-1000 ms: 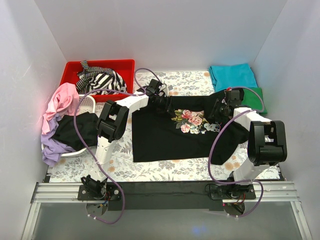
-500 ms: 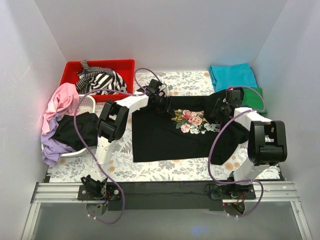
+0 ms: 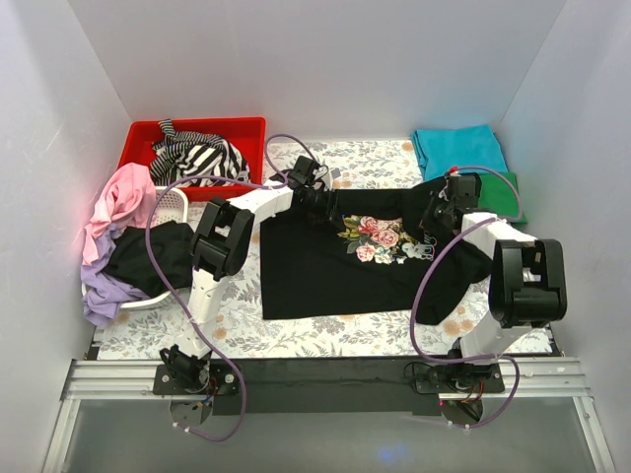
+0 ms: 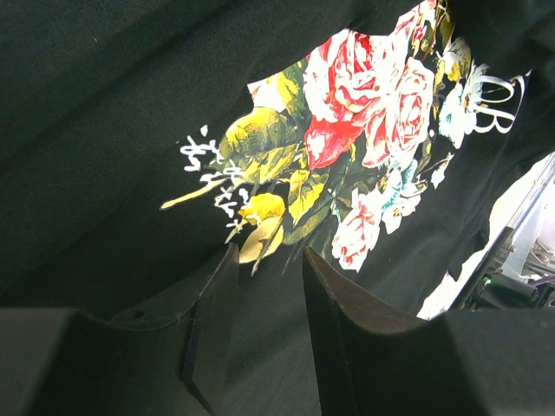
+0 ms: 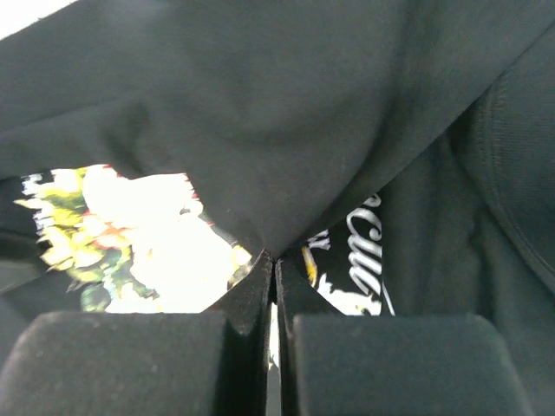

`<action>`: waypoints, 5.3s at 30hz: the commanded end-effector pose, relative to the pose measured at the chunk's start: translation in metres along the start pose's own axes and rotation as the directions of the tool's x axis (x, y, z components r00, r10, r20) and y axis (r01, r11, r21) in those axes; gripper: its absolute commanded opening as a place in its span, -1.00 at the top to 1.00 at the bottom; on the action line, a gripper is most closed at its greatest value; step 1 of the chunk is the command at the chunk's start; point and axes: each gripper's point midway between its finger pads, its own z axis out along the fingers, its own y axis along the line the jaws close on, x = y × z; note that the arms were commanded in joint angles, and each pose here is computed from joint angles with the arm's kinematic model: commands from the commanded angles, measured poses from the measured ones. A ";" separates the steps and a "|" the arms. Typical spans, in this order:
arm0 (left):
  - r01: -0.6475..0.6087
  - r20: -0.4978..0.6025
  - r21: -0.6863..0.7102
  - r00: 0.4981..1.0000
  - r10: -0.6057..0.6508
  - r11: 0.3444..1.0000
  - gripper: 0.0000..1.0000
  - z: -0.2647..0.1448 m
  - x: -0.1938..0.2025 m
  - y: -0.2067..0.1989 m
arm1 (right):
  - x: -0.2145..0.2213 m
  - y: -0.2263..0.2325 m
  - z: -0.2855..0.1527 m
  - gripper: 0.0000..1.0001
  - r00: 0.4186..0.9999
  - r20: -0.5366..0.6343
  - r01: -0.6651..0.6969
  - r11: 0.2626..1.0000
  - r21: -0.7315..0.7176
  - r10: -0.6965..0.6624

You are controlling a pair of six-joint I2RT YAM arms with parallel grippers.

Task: Fold and stack the t-shirts
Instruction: Fold the tshirt

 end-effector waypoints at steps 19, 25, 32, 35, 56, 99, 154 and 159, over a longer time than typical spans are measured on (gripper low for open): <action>-0.010 -0.025 0.019 1.000 0.011 1.000 0.32 -0.002 0.006 -0.004 | -0.038 -0.062 -0.141 0.97 0.972 0.205 0.010 0.898 0.439 -0.111; -0.006 -0.034 0.022 0.999 0.007 1.000 0.32 -0.001 0.007 -0.003 | -0.033 -0.076 -0.145 0.82 0.972 0.199 0.012 0.866 0.500 -0.129; 0.001 -0.040 0.020 0.999 -0.001 1.000 0.32 -0.001 0.009 -0.003 | -0.042 -0.067 -0.137 0.23 0.957 0.251 0.019 0.892 0.452 -0.148; 0.000 -0.035 0.010 0.999 0.000 1.000 0.32 -0.001 0.008 -0.001 | -0.049 -0.028 -0.128 0.19 0.933 0.277 0.155 0.952 0.265 -0.229; -0.008 -0.029 -0.009 1.000 0.007 1.000 0.33 0.000 0.007 0.002 | 0.027 0.030 -0.048 0.02 0.876 -0.096 0.471 0.881 -0.041 -0.472; -0.015 -0.062 -0.047 0.998 0.012 0.999 0.33 0.004 0.016 0.016 | -0.107 -0.058 0.027 0.09 0.942 -0.034 0.321 0.869 0.375 -0.333; -0.052 -0.058 -0.099 0.997 0.047 0.994 0.33 -0.003 0.014 0.021 | -0.017 -0.034 -0.036 0.05 0.628 -0.428 0.765 0.417 0.491 -0.649; -0.061 -0.035 -0.119 0.998 0.057 0.991 0.33 -0.009 0.008 0.020 | -0.022 -0.040 -0.033 0.46 0.660 -0.418 0.740 0.442 0.507 -0.624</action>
